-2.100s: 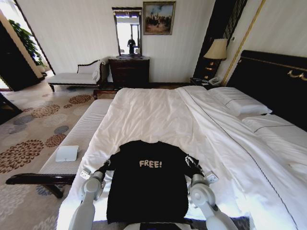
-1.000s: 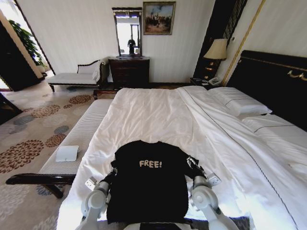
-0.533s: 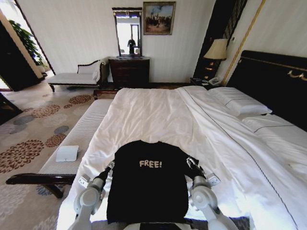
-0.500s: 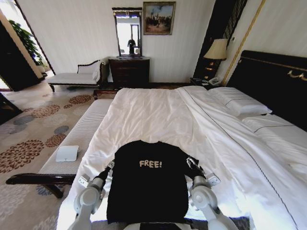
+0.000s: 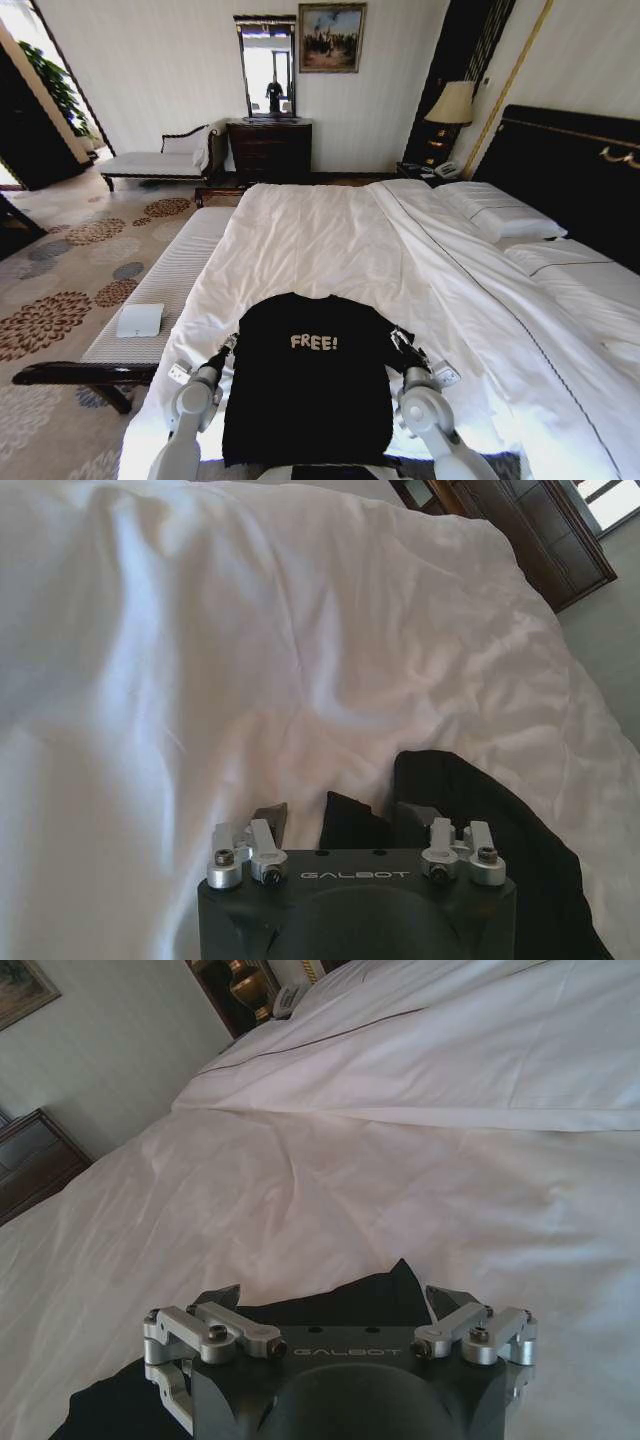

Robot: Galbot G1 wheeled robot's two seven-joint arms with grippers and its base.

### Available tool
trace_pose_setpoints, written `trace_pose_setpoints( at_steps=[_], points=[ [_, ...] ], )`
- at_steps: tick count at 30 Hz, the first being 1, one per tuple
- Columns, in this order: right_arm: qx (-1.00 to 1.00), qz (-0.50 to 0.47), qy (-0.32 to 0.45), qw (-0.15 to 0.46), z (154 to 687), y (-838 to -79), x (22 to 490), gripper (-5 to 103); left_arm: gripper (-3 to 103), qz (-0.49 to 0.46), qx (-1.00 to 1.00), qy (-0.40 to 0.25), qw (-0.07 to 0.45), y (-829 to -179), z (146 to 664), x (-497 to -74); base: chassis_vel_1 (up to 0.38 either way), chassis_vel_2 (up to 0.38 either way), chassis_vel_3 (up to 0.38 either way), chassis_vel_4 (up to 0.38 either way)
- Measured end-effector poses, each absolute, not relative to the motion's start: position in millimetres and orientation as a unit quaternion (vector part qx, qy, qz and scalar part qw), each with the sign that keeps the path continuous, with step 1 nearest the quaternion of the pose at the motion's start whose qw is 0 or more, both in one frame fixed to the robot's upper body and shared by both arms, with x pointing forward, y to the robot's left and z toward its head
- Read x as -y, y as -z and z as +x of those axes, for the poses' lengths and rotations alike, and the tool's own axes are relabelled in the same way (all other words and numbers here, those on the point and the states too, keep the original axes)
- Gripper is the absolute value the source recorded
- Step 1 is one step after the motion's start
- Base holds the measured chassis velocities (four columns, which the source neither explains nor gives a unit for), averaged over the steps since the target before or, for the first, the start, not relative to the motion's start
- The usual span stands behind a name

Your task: Fold the clothes on the bed.

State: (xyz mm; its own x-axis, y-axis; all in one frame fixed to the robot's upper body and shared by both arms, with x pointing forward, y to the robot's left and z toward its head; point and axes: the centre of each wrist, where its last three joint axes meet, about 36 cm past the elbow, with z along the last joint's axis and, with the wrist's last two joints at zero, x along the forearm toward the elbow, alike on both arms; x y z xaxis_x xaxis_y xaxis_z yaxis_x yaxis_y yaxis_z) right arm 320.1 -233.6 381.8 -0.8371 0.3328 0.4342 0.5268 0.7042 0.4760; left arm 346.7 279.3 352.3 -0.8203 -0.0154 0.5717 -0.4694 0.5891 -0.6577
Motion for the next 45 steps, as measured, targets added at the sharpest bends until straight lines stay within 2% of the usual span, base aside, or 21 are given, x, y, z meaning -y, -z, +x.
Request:
trace_pose_setpoints(
  at_steps=[1,3,7,9,12,14,17,18,28,36,45],
  points=[
    [0.909,-0.236,0.304,0.16,320,-382,233,100,57,0.143,0.851,-0.43,0.264,-352,347,-279,0.0,0.0,0.0,0.0],
    [0.909,-0.236,0.304,0.16,320,-382,233,100,57,0.143,0.851,-0.43,0.264,-351,347,-279,0.0,0.0,0.0,0.0],
    [0.908,-0.236,0.304,0.163,319,-380,231,100,35,0.144,0.851,-0.431,0.263,-349,352,-275,0.0,0.0,0.0,0.0],
    [0.908,-0.236,0.304,0.163,319,-379,231,100,35,0.144,0.851,-0.431,0.263,-348,353,-275,0.0,0.0,0.0,0.0],
    [0.908,-0.235,0.305,0.164,319,-379,229,100,19,0.147,0.85,-0.432,0.264,-345,357,-273,0.0,0.0,0.0,0.0],
    [0.908,-0.235,0.305,0.164,319,-379,229,100,19,0.148,0.85,-0.431,0.265,-344,357,-273,0.0,0.0,0.0,0.0],
    [0.909,-0.235,0.304,0.164,319,-379,230,100,3,0.151,0.849,-0.43,0.268,-341,356,-272,0.0,0.0,0.0,0.0],
    [0.909,-0.235,0.303,0.163,319,-379,230,100,1,0.151,0.849,-0.429,0.269,-340,356,-272,0.0,0.0,0.0,0.0],
    [0.909,-0.237,0.304,0.162,318,-380,232,100,0,0.152,0.852,-0.431,0.255,-350,355,-278,0.0,0.0,0.0,0.0],
    [0.908,-0.238,0.305,0.162,318,-380,232,100,0,0.172,0.855,-0.434,0.224,-364,351,-313,0.0,0.0,0.0,0.0],
    [0.908,-0.235,0.309,0.16,319,-381,228,100,0,0.183,0.857,-0.434,0.21,-369,353,-326,0.0,0.0,0.0,0.0]
  ],
)
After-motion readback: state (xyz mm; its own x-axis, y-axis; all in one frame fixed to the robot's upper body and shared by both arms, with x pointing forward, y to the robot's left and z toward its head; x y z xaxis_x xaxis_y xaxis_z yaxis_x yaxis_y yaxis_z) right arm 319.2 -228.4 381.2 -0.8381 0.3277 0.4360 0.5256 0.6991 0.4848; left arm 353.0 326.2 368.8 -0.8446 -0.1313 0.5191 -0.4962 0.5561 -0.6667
